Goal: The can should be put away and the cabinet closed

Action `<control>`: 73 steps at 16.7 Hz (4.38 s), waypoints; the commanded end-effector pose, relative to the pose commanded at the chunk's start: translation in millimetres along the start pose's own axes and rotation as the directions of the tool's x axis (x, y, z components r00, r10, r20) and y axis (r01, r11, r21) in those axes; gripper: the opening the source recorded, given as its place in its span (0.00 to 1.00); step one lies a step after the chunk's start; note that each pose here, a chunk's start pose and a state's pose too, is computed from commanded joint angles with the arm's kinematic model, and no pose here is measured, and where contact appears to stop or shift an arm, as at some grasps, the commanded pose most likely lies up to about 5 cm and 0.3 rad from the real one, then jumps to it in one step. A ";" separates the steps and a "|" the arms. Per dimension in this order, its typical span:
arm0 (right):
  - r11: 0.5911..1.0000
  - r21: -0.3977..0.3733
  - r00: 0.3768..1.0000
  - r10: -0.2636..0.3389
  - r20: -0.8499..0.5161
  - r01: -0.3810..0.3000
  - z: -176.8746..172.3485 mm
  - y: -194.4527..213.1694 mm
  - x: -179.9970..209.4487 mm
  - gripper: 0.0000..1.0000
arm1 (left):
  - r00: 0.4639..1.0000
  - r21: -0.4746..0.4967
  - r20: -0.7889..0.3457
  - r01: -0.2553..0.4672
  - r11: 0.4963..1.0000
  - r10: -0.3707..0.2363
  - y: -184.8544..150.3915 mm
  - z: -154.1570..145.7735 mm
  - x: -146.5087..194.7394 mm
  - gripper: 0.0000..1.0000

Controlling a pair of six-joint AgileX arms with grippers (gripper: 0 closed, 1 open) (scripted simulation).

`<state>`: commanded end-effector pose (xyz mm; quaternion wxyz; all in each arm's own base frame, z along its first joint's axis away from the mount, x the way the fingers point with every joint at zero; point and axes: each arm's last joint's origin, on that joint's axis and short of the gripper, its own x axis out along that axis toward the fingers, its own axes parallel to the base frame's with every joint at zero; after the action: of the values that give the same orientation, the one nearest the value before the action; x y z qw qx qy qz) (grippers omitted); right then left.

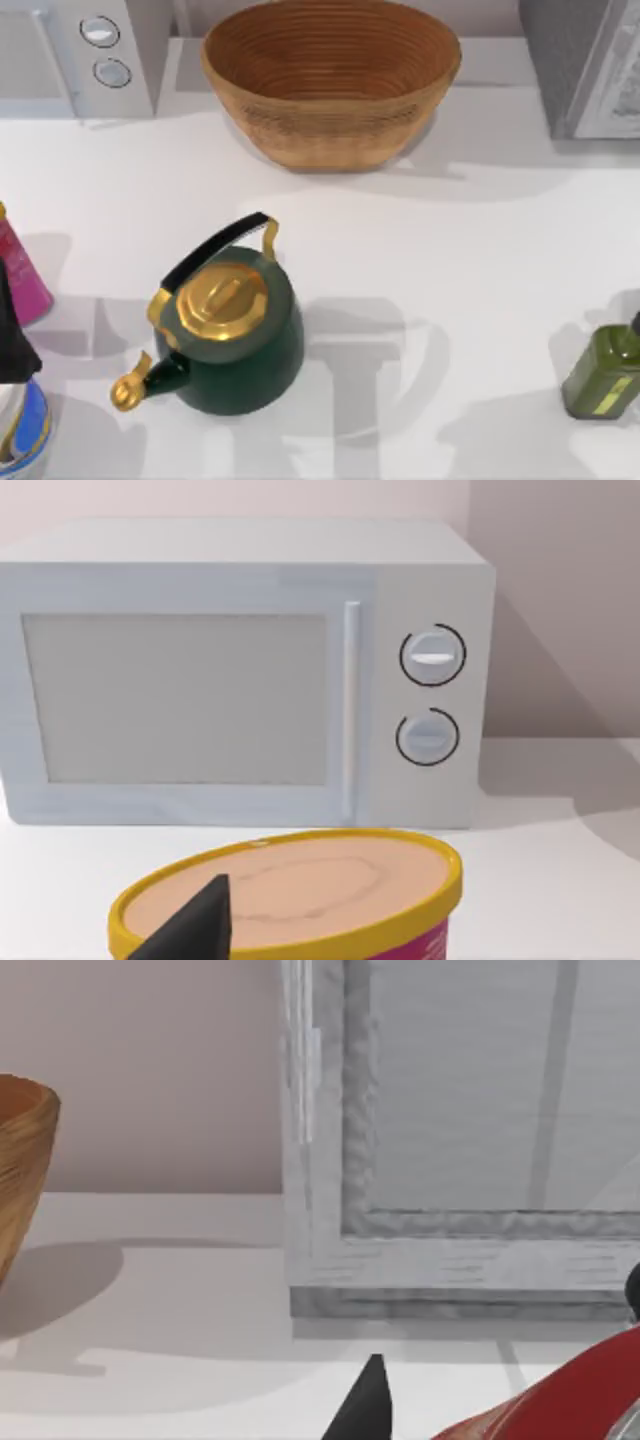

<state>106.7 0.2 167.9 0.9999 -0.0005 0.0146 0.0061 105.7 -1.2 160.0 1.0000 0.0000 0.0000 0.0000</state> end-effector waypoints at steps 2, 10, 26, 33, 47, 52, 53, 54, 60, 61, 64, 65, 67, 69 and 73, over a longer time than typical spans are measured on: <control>1.000 0.000 1.000 -0.010 0.022 0.010 -7.3 -1.1 -0.7 0.00 | 1.000 0.000 0.000 0.000 1.000 0.000 0.0 0.0 0.0 1.00; 1.000 0.012 0.999 -0.016 0.029 0.016 0.0 -1.1 -1.3 0.00 | 1.000 0.000 0.000 0.000 1.000 0.000 0.0 0.0 0.0 1.00; 1.000 -0.018 1.000 0.008 -0.024 -0.009 229.8 18.2 54.5 0.00 | 1.000 0.000 0.000 0.000 1.000 0.000 0.0 0.0 0.0 1.00; 1.000 0.025 0.994 0.008 0.105 -0.011 336.7 33.9 93.6 0.00 | 1.000 0.000 0.000 0.000 1.000 0.000 0.0 0.0 0.0 1.00; 1.000 0.006 1.000 -0.010 0.018 0.010 348.1 45.4 147.4 0.00 | 1.000 0.000 0.000 0.000 1.000 0.000 0.0 0.0 0.0 1.00; 1.000 0.005 1.000 -0.012 -0.004 0.012 363.2 48.5 196.3 0.00 | 1.000 0.000 0.000 0.000 1.000 0.000 0.0 0.0 0.0 1.00; 1.000 0.006 1.000 -0.011 0.001 0.011 368.3 48.9 207.4 0.00 | 1.000 0.000 0.000 0.000 1.000 0.000 0.0 0.0 0.0 1.00; 1.000 0.008 1.000 -0.009 0.011 0.009 374.0 49.0 217.6 0.00 | 1.000 0.000 0.000 0.000 1.000 0.000 0.0 0.0 0.0 1.00; 1.000 0.010 0.999 -0.008 0.039 0.008 379.5 44.1 270.9 0.00 | 1.000 0.000 0.000 0.000 1.000 0.000 0.0 0.0 0.0 1.00; 1.000 0.009 0.999 -0.009 0.034 0.008 376.3 43.1 277.8 0.00 | 1.000 0.000 0.000 0.000 1.000 0.000 0.0 0.0 0.0 1.00; 1.000 0.005 1.000 -0.009 0.023 0.009 369.9 41.5 289.4 0.00 | 1.000 0.000 0.000 0.000 1.000 0.000 0.0 0.0 0.0 1.00; 1.000 0.005 1.000 -0.009 0.023 0.009 369.9 41.5 289.5 0.00 | 1.000 0.000 0.000 0.000 1.000 0.000 0.0 0.0 0.0 1.00; 1.000 0.005 1.000 -0.009 0.023 0.009 369.9 41.5 289.5 0.00 | 1.000 0.000 0.000 0.000 1.000 0.000 0.0 0.0 0.0 1.00; 1.000 0.005 1.000 -0.009 0.023 0.009 369.9 41.5 289.5 0.08 | 1.000 0.000 0.000 0.000 1.000 0.000 0.0 0.0 0.0 1.00; 1.000 0.005 1.000 -0.009 0.023 0.009 369.9 41.5 289.5 0.38 | 1.000 0.000 0.000 0.000 1.000 0.000 0.0 0.0 0.0 1.00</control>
<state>406.3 45.6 529.2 1.0000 0.0021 0.0030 0.0015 105.7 -1.2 160.0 1.0000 0.0000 0.0000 0.0000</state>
